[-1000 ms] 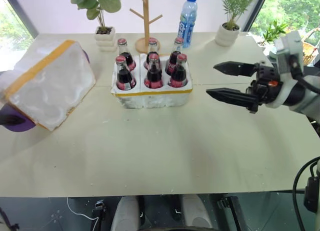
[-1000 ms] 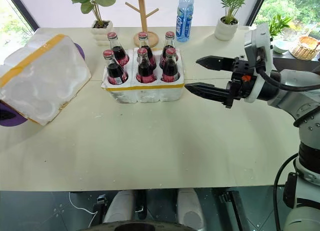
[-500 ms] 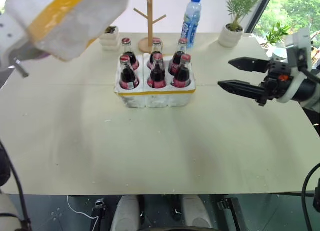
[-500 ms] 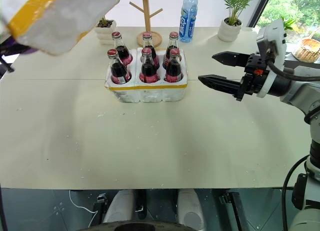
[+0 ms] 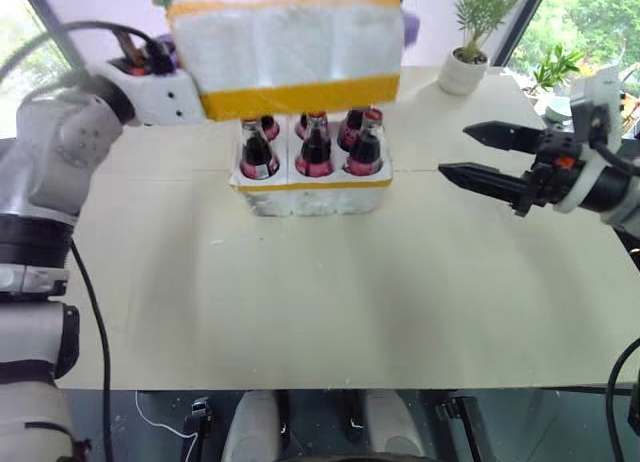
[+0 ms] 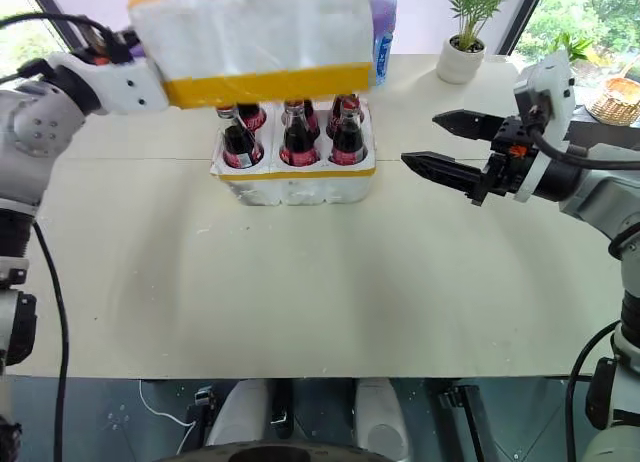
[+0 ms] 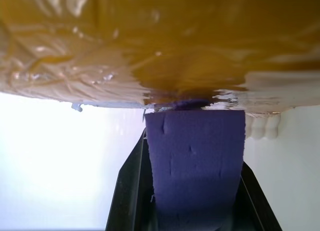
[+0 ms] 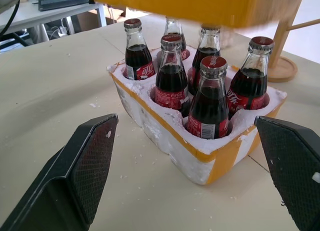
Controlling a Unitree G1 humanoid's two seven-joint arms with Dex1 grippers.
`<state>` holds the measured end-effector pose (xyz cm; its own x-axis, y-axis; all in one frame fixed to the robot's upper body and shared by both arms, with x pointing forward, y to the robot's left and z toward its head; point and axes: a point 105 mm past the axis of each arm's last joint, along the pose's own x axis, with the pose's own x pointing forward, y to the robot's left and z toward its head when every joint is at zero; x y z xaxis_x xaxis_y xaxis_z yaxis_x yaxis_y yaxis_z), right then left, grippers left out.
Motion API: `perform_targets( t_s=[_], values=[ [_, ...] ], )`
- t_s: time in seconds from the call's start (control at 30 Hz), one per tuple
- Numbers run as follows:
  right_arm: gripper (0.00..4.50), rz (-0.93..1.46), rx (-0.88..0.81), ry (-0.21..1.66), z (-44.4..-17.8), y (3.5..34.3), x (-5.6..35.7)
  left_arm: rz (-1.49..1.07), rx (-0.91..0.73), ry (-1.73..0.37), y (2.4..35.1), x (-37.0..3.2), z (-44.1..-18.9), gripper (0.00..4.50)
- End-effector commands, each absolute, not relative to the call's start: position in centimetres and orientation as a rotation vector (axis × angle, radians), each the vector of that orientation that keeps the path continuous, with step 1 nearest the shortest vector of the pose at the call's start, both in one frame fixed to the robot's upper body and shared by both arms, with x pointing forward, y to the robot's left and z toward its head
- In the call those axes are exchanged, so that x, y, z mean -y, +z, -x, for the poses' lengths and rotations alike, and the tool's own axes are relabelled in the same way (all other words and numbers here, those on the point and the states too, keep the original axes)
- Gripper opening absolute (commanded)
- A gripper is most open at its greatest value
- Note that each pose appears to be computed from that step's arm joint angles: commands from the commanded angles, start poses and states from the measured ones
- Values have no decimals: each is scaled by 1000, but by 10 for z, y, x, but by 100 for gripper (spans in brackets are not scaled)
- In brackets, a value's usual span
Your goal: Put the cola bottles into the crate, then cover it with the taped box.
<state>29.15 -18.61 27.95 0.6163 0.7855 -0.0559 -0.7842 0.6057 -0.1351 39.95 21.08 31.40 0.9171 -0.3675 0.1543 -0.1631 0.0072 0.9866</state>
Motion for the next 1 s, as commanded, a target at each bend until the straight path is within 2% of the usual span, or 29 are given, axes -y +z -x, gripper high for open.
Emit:
perform_targets(
  t_s=[0.03,0.37,0.43,0.5,0.63,0.73,0.9,1.0],
  values=[
    [450,162,73,900,-285,293,185,-1638,477,-167,314,-199,-395,34],
    [450,138,74,898,-289,288,179,-1720,494,-220,291,-192,-404,34],
    [450,138,75,897,-290,288,178,-1734,497,-230,288,-193,-404,139],
    [450,139,75,897,-290,287,178,-1743,486,-250,282,-194,-404,223],
    [450,145,61,901,-290,284,178,-1772,470,-292,270,-196,-401,432],
    [450,182,27,900,-289,278,181,-1754,478,-287,270,-207,-391,443],
    [450,211,-34,854,-291,267,202,-1667,606,-358,282,-215,-348,443],
    [450,223,-68,813,-294,261,220,-1530,543,-394,280,-234,-329,443]
  ],
)
